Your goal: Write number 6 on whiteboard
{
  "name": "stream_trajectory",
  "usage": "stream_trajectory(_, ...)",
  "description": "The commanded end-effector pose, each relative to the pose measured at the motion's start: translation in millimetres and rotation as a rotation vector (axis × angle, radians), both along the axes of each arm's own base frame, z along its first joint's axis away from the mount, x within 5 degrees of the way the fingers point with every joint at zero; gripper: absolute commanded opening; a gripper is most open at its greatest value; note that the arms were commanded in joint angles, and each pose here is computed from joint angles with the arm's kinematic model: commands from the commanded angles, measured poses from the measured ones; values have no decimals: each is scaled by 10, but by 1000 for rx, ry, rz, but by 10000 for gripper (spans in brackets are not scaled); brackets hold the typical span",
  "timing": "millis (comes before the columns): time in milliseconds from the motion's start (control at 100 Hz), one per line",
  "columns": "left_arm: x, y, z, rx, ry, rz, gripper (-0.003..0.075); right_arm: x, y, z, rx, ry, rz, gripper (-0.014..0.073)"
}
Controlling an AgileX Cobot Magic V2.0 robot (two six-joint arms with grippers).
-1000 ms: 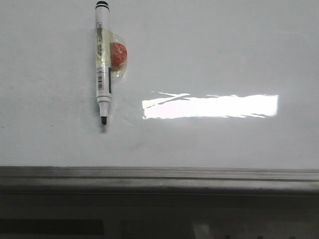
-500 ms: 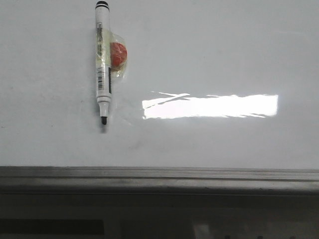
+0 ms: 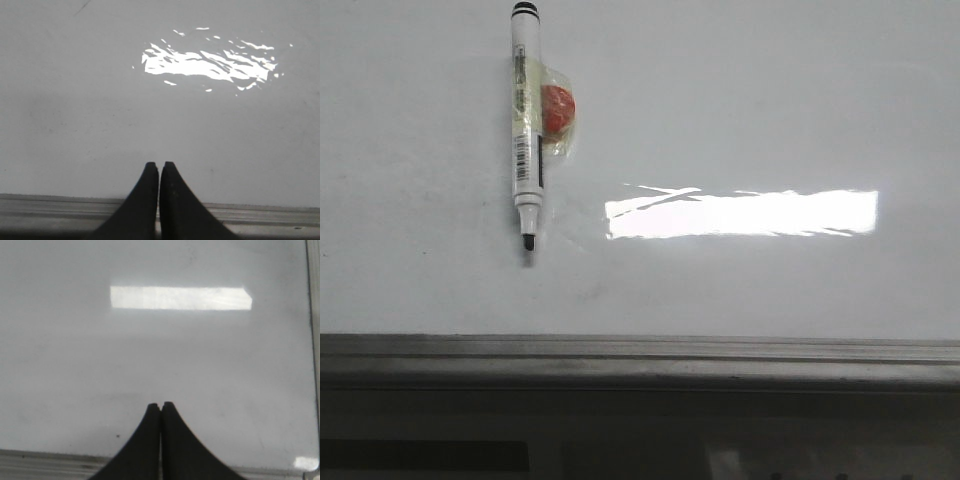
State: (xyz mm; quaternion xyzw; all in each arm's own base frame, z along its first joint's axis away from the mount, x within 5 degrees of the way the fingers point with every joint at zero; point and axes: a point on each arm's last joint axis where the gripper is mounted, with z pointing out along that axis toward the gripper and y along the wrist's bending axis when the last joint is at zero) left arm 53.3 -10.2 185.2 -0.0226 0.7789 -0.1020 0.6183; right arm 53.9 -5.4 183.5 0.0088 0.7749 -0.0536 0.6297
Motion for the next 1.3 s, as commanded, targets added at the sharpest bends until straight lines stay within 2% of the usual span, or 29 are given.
stream_trajectory(0, 3, -3, 32, -144, -95, 19, -20, 12, 0, 102, -27, -155, 2, -71)
stream_trajectory(40, 1, -25, 45, -277, -87, 13, -20, 14, 4, 148, 7, -210, 2, -71)
stream_trajectory(70, -1, -40, 55, -368, -81, 9, -20, 13, 6, 181, 65, -251, 0, -71)
stream_trajectory(110, -3, -58, 70, -490, -72, 3, -20, 10, 3, 224, 200, -310, -9, -71)
stream_trajectory(140, -5, -67, 78, -553, -67, 0, -20, 6, -4, 251, 252, -346, -16, -71)
stream_trajectory(150, -5, -69, 80, -565, -66, 0, -20, 5, -8, 261, 298, -361, -22, -71)
stream_trajectory(160, -5, -72, 83, -588, -64, -1, -20, 4, -10, 266, 298, -367, -22, -71)
stream_trajectory(260, -8, -86, 103, -715, -55, -6, -20, 1, -24, 275, 486, -395, -42, -71)
stream_trajectory(350, -11, -98, 121, -798, -46, -14, -20, 3, -21, 261, 567, -386, -45, -71)
stream_trajectory(450, -17, -99, 170, -842, -57, -19, -20, -9, -18, 329, 662, -404, -41, -71)
stream_trajectory(510, -30, -101, 252, -817, -80, -33, -20, -35, 3, 463, 653, -418, -15, -71)
stream_trajectory(560, -55, -107, 364, -761, -115, -57, -20, -70, 37, 598, 611, -413, 22, -71)
stream_trajectory(700, -128, -149, 735, -511, -174, -135, -20, -229, 173, 1009, 337, -335, 152, -71)
stream_trajectory(790, -89, -185, 944, -344, -115, -173, -20, -286, 244, 1213, 179, -259, 225, -71)
stream_trajectory(860, -19, -208, 1031, -231, -48, -199, -20, -294, 283, 1328, 98, -196, 273, -71)
stream_trajectory(940, 84, -245, 1126, -93, 21, -260, -20, -273, 312, 1419, 44, -131, 314, -69)
stream_trajectory(1010, 126, -268, 1198, -62, 21, -300, -6, -247, 326, 1458, 33, -88, 335, -31)
stream_trajectory(1080, 151, -296, 1224, -25, 33, -345, 71, -227, 333, 1478, 32, -62, 346, 54)
stream_trajectory(1230, 208, -387, 1199, 44, 78, -457, 365, -204, 342, 1501, 47, -55, 369, 308)
stream_trajectory(1290, 242, -445, 1175, 46, 109, -508, 425, -205, 349, 1498, 48, -50, 388, 381)
